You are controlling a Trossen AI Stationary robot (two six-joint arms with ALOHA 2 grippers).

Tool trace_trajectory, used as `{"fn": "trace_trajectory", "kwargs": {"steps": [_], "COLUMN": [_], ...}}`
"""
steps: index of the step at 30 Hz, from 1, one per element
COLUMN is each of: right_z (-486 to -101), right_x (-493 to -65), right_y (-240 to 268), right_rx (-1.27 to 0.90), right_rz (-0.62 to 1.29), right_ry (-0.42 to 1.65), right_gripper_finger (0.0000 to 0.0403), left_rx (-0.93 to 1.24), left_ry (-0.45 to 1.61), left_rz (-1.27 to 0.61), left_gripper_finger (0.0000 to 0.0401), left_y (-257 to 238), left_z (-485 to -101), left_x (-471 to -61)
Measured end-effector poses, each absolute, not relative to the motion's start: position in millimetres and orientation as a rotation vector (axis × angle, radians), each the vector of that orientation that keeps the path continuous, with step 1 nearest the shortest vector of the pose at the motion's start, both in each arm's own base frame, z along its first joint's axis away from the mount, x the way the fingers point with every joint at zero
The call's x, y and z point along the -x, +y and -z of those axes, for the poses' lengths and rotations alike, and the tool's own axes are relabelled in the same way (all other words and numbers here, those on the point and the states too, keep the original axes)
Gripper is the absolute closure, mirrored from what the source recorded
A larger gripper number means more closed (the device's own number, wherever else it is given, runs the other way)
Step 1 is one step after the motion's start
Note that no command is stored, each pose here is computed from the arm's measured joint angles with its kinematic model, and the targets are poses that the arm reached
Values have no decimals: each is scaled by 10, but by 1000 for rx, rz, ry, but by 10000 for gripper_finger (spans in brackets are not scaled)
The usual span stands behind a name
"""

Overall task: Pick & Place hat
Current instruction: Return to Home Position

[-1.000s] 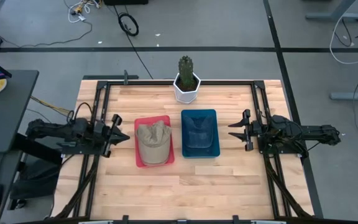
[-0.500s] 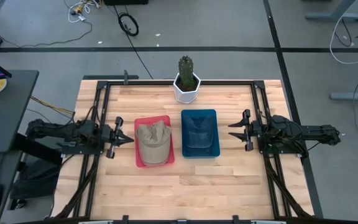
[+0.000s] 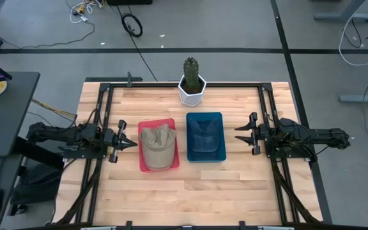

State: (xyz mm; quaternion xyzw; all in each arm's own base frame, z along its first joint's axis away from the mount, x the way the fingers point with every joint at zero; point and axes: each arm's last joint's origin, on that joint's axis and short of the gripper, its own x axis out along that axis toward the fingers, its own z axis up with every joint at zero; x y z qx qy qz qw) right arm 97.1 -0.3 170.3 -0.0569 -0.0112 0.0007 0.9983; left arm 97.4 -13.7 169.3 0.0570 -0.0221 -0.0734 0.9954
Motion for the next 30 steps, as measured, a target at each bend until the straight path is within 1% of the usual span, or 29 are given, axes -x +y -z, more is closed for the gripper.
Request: {"fn": "trace_trajectory", "kwargs": {"steps": [30], "right_z": [-1704], "right_x": [-971], "right_y": [-3], "right_rx": [114], "right_rz": [-1], "right_ry": [-22], "right_gripper_finger": [250], "left_rx": [-113], "left_ry": [-61], "left_rz": [143], "left_gripper_finger": [398], "left_y": [-136], "left_z": [-1708], "left_x": [-973]}}
